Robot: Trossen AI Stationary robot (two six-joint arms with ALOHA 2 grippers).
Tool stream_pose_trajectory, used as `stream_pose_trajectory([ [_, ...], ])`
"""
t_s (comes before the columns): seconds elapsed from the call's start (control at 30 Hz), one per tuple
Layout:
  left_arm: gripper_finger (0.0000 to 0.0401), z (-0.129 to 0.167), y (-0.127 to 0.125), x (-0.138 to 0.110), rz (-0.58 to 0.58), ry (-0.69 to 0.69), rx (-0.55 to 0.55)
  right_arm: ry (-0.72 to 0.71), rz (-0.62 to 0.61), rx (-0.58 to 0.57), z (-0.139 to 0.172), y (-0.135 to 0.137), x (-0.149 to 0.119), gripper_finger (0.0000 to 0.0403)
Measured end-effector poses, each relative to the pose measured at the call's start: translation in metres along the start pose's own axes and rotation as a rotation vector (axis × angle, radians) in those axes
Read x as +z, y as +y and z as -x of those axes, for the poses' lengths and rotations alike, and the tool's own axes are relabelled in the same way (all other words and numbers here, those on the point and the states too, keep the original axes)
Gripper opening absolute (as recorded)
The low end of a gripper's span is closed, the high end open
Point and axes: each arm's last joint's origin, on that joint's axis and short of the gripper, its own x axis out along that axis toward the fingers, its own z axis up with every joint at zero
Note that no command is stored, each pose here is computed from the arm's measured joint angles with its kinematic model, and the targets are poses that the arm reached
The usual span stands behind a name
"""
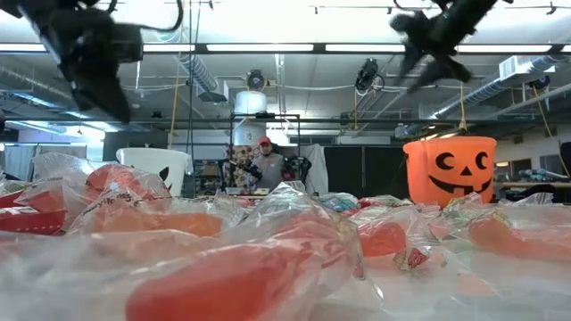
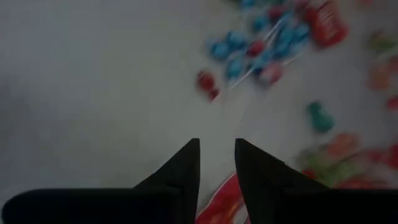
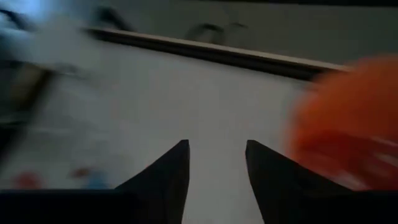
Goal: Sort candy by brand, put in halloween buckets
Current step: Put the red candy into the top orange bucket
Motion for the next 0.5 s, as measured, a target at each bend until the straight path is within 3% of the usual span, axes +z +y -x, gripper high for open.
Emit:
stream_pose_trajectory([
  [0.07, 0.0117, -0.004, 0.001, -0.006, -0.013, 0.025, 0.007, -0.035, 0.013, 0.103, -0.001, 0.012, 0.003, 0.0172],
  [0.2, 0.0129, -0.015, 0.002, -0.021, -0.014, 0.104, -0.013, -0.061, 0.036, 0.202, -0.003, 0.029, 0.001, 0.0171],
  [0.5, 0.0168, -0.038, 0.008, -0.055, 0.084, 0.281, -0.082, 0.016, 0.054, 0.226, -0.019, 0.047, -0.014, 0.0171],
])
